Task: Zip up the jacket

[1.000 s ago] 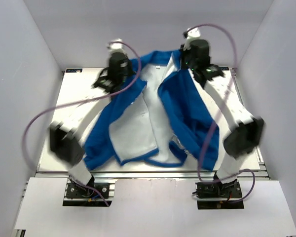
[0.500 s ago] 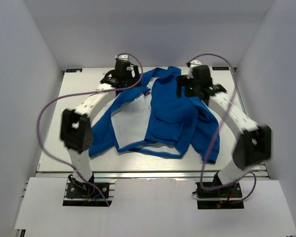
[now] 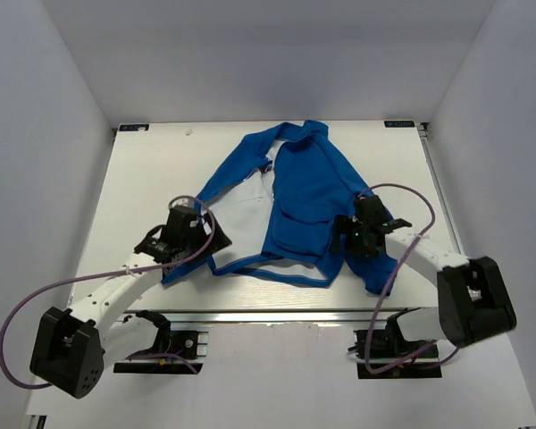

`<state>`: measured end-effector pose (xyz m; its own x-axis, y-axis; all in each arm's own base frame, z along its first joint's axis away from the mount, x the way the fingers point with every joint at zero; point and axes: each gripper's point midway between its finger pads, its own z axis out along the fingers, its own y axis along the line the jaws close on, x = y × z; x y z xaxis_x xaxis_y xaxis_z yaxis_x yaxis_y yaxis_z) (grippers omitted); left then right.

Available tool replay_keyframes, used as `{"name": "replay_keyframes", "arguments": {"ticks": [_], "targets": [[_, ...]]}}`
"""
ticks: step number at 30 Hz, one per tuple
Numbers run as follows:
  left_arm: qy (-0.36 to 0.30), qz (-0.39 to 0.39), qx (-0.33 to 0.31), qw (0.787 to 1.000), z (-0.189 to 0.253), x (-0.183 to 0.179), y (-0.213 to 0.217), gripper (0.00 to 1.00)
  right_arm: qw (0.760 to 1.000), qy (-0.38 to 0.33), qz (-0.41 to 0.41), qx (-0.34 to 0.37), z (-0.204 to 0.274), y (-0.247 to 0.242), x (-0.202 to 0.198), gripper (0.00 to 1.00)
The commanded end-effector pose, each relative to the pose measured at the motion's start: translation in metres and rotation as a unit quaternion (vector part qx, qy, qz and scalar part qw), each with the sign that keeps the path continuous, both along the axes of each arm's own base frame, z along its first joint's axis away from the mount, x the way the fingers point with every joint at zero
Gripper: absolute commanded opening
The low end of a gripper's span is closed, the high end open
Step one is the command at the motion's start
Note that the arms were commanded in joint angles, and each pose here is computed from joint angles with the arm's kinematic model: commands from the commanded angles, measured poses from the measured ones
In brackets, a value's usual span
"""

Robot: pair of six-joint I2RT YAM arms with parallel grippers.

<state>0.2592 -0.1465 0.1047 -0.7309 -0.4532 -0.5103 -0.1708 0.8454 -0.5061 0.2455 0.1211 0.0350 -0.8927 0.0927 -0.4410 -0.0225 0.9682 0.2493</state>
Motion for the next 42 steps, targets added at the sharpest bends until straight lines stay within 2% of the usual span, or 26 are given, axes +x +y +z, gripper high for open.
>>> {"name": "replay_keyframes", "arguments": {"ticks": [1,5,9,11,14,15,16,18,22,28,32,34,38,39,40,41,42], "targets": [[0.025,0.006,-0.042,0.999,0.000,-0.017,-0.007,0.98,0.999,-0.020,-0.038,0.001,-0.001,0.000,0.036,0.89],[0.033,0.023,-0.033,0.999,-0.007,-0.026,0.003,0.98,0.997,0.000,-0.075,-0.016,-0.018,-0.018,0.089,0.88],[0.061,0.015,-0.034,0.997,-0.026,-0.040,0.002,0.98,0.996,-0.057,-0.065,-0.019,0.009,-0.013,0.180,0.87],[0.076,-0.001,-0.048,0.996,-0.036,-0.046,-0.005,0.98,0.997,-0.060,-0.054,-0.020,0.022,-0.008,0.190,0.86],[0.093,-0.010,-0.061,0.994,-0.047,-0.054,-0.009,0.98,0.996,-0.074,-0.024,-0.032,0.039,0.002,0.166,0.86],[0.097,-0.006,-0.060,0.993,-0.050,-0.055,-0.008,0.98,0.993,-0.103,-0.032,-0.051,0.061,-0.006,0.157,0.87],[0.101,-0.004,-0.056,0.993,-0.054,-0.058,-0.006,0.98,0.993,-0.090,-0.024,-0.066,0.052,-0.008,0.136,0.87],[0.095,-0.007,-0.061,0.994,-0.054,-0.057,-0.008,0.98,0.991,-0.121,0.000,-0.057,0.080,0.006,0.114,0.88],[0.091,-0.035,-0.091,0.991,-0.053,-0.054,-0.026,0.96,0.979,-0.151,0.120,-0.064,0.096,0.062,0.072,0.89],[0.085,-0.035,-0.096,0.991,-0.060,-0.050,-0.035,0.78,0.957,-0.137,0.247,-0.057,0.085,0.144,0.034,0.86],[0.083,-0.031,-0.098,0.991,-0.065,-0.045,-0.039,0.69,0.955,-0.111,0.274,-0.041,0.058,0.178,0.026,0.81],[0.086,-0.026,-0.086,0.992,-0.069,-0.041,-0.038,0.56,0.959,-0.107,0.261,-0.038,0.053,0.183,0.029,0.78],[0.081,-0.016,-0.062,0.995,-0.067,-0.029,-0.035,0.31,0.967,-0.108,0.220,-0.074,0.042,0.178,0.046,0.61],[0.077,-0.016,-0.059,0.995,-0.063,-0.026,-0.035,0.23,0.968,-0.111,0.215,-0.074,0.044,0.178,0.047,0.34],[0.073,-0.012,-0.052,0.996,-0.056,-0.022,-0.034,0.02,0.970,-0.113,0.204,-0.074,0.046,0.176,0.048,0.18],[0.067,-0.011,-0.048,0.997,-0.049,-0.020,-0.032,0.00,0.971,-0.126,0.192,-0.070,0.058,0.173,0.050,0.03],[0.084,-0.006,-0.031,0.996,-0.050,-0.027,-0.025,0.00,0.971,-0.127,0.188,-0.068,0.060,0.170,0.047,0.01]]}}
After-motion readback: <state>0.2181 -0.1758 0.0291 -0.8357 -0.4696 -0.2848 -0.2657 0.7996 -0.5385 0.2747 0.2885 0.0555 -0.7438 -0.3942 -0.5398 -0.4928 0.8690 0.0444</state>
